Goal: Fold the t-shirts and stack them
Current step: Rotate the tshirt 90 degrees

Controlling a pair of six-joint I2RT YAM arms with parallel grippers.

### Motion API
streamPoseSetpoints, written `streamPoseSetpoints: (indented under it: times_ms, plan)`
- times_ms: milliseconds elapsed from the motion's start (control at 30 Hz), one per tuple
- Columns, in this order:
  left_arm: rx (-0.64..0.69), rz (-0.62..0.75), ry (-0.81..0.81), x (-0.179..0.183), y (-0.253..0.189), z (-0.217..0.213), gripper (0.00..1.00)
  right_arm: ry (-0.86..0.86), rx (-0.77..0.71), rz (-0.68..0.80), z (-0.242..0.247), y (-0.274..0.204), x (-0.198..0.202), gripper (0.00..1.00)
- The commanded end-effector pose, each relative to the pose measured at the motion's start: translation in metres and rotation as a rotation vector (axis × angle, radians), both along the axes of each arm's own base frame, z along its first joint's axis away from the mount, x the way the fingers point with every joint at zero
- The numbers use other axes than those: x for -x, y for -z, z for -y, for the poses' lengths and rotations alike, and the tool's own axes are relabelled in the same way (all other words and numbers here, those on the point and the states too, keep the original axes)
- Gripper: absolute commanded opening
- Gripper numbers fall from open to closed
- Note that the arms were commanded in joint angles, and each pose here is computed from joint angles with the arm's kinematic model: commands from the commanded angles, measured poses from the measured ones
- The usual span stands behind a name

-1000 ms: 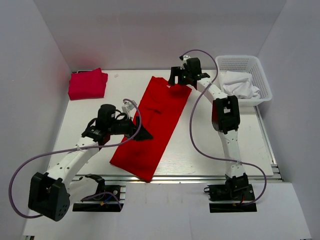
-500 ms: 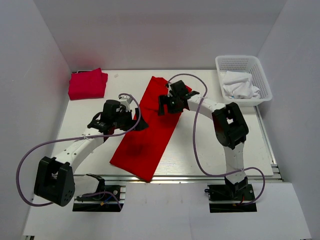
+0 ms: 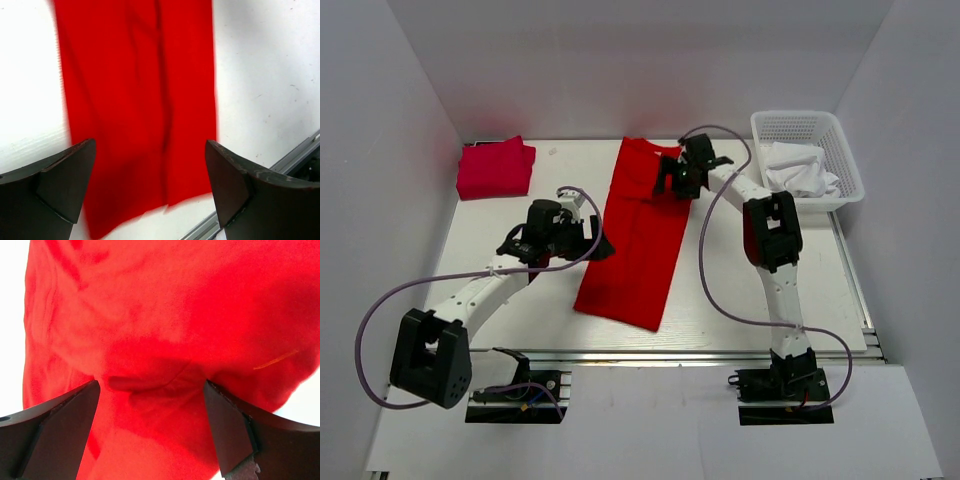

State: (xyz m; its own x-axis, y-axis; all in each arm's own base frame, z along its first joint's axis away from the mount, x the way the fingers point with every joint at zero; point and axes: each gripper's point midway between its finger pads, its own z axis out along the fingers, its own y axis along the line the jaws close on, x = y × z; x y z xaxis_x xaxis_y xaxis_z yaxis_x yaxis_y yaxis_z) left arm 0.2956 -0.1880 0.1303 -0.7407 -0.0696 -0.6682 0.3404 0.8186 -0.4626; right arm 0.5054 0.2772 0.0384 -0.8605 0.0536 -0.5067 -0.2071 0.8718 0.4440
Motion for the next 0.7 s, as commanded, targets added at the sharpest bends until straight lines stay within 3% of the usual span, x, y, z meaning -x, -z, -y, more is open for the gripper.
streamPoseSetpoints:
  times_ms: [0,33,167,200,233,267,300,367,433,467,500,533,567,600,667]
  plan:
    - [-0.014,-0.002,0.019,-0.005,0.009,0.001,1.00,0.042,0.111,-0.061,0.054,0.037,-0.030,0.90]
    - [-0.009,-0.019,0.032,-0.003,0.013,0.003,1.00,0.031,0.065,0.021,0.052,0.014,-0.061,0.90]
    - [-0.024,-0.068,0.063,0.000,0.028,0.008,1.00,-0.037,0.075,0.220,0.051,-0.046,-0.087,0.90]
    - [-0.030,-0.085,0.063,0.002,0.032,0.008,1.00,-0.059,0.078,0.268,0.047,-0.060,-0.089,0.90]
    - [-0.033,-0.093,0.072,0.004,0.035,0.010,1.00,-0.070,0.060,0.348,0.044,-0.105,-0.085,0.90]
    - [-0.044,-0.124,0.072,0.008,0.046,0.009,1.00,-0.078,0.064,0.348,0.045,-0.108,-0.078,0.90]
    - [-0.044,-0.124,0.072,0.006,0.049,0.010,1.00,-0.095,0.029,0.417,0.041,-0.151,-0.065,0.90]
    - [-0.018,-0.126,0.113,0.006,0.051,0.017,1.00,-0.142,0.006,0.375,0.034,-0.140,-0.038,0.90]
    - [-0.010,-0.155,0.163,0.013,0.061,0.025,1.00,-0.133,-0.028,0.400,0.036,-0.165,-0.011,0.90]
    - [-0.001,-0.157,0.185,0.014,0.062,0.028,1.00,-0.125,0.002,0.295,0.044,-0.121,0.012,0.90]
    - [-0.006,-0.170,0.196,0.017,0.067,0.031,1.00,-0.089,0.004,0.359,0.050,-0.154,0.023,0.90]
    - [-0.017,-0.183,0.217,0.021,0.073,0.034,1.00,-0.018,0.001,0.348,0.056,-0.153,0.027,0.90]
    - [-0.021,-0.192,0.226,0.024,0.076,0.037,1.00,0.002,0.036,0.237,0.067,-0.103,0.056,0.90]
    - [-0.028,-0.211,0.235,0.027,0.079,0.038,1.00,0.035,0.014,0.294,0.074,-0.129,0.066,0.90]
    - [-0.053,-0.242,0.263,0.037,0.088,0.040,1.00,0.051,0.012,0.183,0.082,-0.096,0.108,0.90]
